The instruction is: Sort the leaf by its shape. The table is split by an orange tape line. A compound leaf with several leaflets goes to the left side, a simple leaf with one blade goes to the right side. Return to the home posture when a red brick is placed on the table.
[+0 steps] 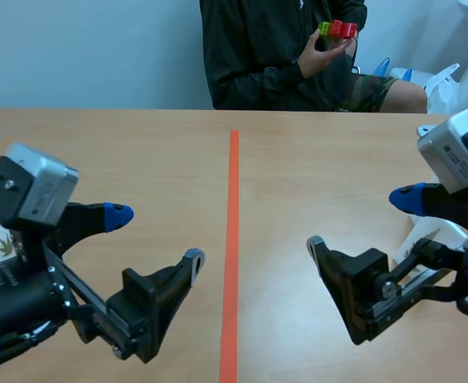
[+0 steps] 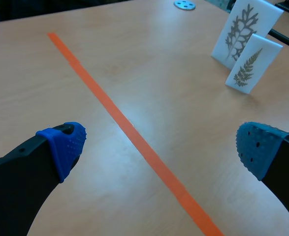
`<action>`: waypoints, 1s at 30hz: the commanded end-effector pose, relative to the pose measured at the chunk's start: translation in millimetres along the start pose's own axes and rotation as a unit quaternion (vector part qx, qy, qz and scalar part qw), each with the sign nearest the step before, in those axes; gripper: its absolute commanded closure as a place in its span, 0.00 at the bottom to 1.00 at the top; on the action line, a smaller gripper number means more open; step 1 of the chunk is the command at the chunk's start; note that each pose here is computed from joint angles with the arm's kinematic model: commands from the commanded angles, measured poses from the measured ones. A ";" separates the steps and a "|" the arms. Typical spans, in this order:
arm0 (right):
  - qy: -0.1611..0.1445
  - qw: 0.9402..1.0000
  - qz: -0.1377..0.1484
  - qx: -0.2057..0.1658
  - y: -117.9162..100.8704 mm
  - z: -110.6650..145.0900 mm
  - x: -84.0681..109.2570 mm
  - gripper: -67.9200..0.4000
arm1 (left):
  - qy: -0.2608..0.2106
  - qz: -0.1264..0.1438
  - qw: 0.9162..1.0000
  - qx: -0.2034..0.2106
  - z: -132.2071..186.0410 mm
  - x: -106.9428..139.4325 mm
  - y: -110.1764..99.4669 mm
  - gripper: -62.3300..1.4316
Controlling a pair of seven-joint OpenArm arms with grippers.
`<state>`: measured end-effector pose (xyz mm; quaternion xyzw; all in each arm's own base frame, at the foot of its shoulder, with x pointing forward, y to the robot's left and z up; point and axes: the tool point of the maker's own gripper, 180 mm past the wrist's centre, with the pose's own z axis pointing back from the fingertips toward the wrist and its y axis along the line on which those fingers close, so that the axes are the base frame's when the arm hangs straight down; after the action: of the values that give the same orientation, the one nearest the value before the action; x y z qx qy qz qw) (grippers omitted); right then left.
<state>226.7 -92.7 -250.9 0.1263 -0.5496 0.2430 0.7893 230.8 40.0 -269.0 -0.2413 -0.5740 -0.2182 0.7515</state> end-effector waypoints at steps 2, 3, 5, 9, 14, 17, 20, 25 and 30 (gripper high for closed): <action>-0.012 1.000 0.002 -0.004 -3.7 -0.4 5.9 0.00 | -0.017 -0.001 1.000 0.010 -3.8 10.3 5.3 0.00; -0.012 1.000 0.002 -0.005 -3.7 -0.4 5.5 0.00 | -0.017 -0.002 1.000 0.009 -4.2 10.5 5.1 0.00; -0.011 1.000 0.001 -0.005 -3.8 -0.5 5.1 0.00 | -0.016 -0.002 1.000 0.009 -4.1 10.0 5.0 0.00; -0.011 1.000 0.001 -0.005 -3.8 -0.5 5.1 0.00 | -0.006 -0.002 1.000 0.009 -4.1 6.4 5.0 0.00; -0.011 1.000 0.001 -0.005 -3.9 -0.5 4.8 0.00 | -0.006 -0.002 1.000 0.009 -4.1 6.3 5.0 0.00; -0.011 1.000 0.001 -0.005 -4.0 -0.5 4.4 0.00 | -0.006 -0.002 1.000 0.009 -4.1 6.3 5.0 0.00; -0.008 1.000 0.000 -0.005 -4.5 -0.7 2.1 0.00 | -0.006 -0.002 1.000 0.009 -4.1 6.3 5.0 0.00; -0.001 1.000 -0.004 -0.006 -5.6 -1.0 -3.5 0.00 | -0.006 -0.002 1.000 0.009 -4.2 6.5 5.0 0.00; -0.003 1.000 -0.004 -0.006 -5.6 -1.0 -2.8 0.00 | -0.006 -0.002 1.000 0.009 -4.2 6.5 5.0 0.00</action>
<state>225.1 -96.9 -261.1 0.1246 -0.5391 0.2387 0.7981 236.2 40.2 -270.9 -0.2313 -0.5697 -0.2209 0.7571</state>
